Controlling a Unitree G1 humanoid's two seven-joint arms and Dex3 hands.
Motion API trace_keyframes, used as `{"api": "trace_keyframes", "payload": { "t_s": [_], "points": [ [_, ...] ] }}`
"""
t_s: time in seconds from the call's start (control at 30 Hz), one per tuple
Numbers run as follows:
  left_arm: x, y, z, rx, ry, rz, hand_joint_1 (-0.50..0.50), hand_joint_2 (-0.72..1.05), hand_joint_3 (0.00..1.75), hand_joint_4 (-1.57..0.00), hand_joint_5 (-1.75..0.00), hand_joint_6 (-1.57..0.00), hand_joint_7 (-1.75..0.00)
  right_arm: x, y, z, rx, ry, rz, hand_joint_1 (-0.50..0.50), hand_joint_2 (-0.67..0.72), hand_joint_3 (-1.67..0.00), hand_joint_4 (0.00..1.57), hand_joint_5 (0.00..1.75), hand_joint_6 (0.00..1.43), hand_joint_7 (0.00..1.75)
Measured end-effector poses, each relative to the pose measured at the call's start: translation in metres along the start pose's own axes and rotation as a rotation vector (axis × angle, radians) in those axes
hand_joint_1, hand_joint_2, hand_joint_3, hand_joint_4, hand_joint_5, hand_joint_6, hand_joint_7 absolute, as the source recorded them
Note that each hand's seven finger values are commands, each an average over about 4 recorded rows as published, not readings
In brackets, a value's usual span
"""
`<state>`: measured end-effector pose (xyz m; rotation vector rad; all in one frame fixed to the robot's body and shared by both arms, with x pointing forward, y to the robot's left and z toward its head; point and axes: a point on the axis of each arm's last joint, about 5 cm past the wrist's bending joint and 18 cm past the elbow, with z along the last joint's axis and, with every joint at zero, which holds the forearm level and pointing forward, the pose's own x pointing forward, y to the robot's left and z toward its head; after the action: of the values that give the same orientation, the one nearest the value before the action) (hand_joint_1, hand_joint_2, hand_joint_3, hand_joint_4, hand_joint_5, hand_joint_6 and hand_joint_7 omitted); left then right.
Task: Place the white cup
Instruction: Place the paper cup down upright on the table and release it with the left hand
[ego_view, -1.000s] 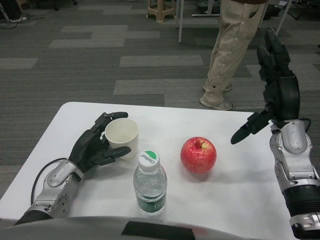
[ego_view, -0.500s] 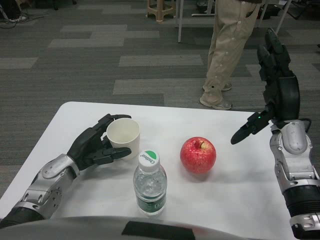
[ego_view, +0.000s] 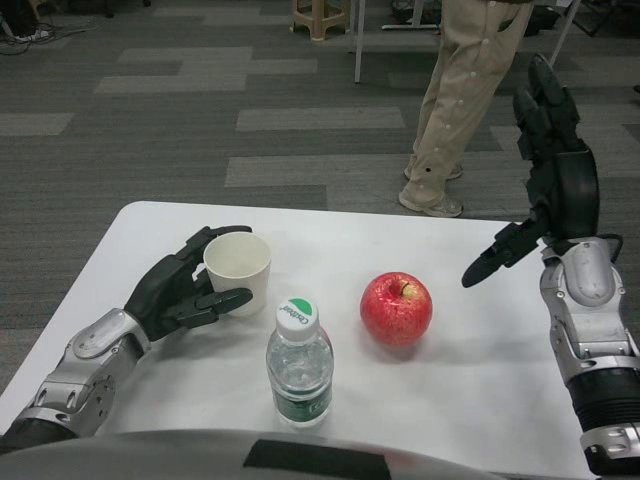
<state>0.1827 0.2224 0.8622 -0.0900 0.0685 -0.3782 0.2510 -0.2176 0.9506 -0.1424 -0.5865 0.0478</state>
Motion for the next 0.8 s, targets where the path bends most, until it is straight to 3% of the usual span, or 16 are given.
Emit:
{"api": "trace_keyframes", "payload": {
  "t_s": [0.47, 0.8],
  "points": [
    [-0.0008, 0.0020, 0.0026, 0.054, 0.017, 0.009, -0.50, 1.05, 0.09, 0.00, 0.00, 0.00, -0.56, 0.0000, 0.0001, 0.0000, 0.000, 0.000, 0.000, -0.42, 0.72, 0.00, 0.00, 0.00, 0.00, 0.00],
    [-0.0007, 0.0024, 0.0045, 0.108, 0.035, -0.005, -0.50, 1.05, 0.09, 0.00, -0.05, 0.00, -0.56, 0.0000, 0.0001, 0.0001, 0.000, -0.001, 0.001, -0.42, 0.72, 0.00, 0.00, 0.00, 0.00, 0.00]
  ]
}}
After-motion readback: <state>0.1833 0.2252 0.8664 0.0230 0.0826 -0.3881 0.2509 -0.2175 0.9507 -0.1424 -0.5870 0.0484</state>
